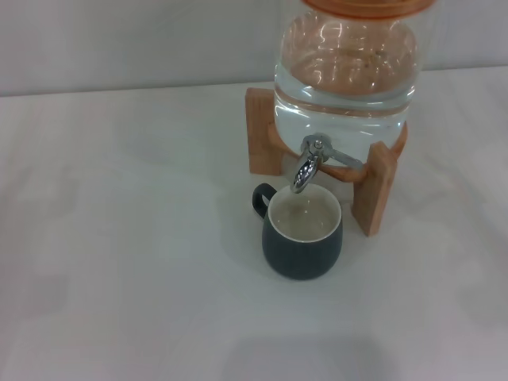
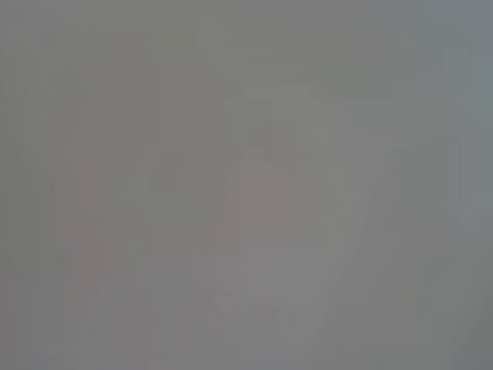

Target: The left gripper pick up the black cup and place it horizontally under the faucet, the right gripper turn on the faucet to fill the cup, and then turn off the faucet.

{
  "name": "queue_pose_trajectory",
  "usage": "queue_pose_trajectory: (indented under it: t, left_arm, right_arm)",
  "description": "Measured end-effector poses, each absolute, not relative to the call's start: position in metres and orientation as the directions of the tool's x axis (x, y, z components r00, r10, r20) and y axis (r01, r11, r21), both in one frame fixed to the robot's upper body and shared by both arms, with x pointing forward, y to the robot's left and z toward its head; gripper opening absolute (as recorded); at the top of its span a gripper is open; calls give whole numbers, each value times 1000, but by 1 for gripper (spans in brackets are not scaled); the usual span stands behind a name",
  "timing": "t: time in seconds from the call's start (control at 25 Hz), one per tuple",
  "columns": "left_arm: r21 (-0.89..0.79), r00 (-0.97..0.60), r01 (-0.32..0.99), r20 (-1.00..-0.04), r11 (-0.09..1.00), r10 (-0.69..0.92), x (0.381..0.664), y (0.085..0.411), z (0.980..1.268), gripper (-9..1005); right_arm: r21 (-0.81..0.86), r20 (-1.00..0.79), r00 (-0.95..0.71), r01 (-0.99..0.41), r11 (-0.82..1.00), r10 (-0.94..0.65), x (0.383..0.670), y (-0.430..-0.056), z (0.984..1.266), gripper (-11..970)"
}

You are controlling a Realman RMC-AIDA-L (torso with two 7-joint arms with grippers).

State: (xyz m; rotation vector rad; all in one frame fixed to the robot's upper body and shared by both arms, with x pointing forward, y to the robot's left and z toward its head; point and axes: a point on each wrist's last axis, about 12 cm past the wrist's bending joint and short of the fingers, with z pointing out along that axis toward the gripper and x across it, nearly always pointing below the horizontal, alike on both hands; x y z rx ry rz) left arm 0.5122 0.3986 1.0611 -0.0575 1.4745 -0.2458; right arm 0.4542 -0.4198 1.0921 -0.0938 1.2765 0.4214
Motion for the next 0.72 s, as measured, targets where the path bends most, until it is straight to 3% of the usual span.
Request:
queue_pose_trajectory:
  t: [0.32,0.72]
  left_arm:
    - [-256,117,108,-956,961,-268,509,388,1057,566]
    - [-304,109,144,-941,942,-320,501,376,1049,565]
  right_arm:
    - [171,-944,231,-262,950,234,426,-433,1081,794]
    - [143,-951,235,-248,958,202,409,-439,1080,794]
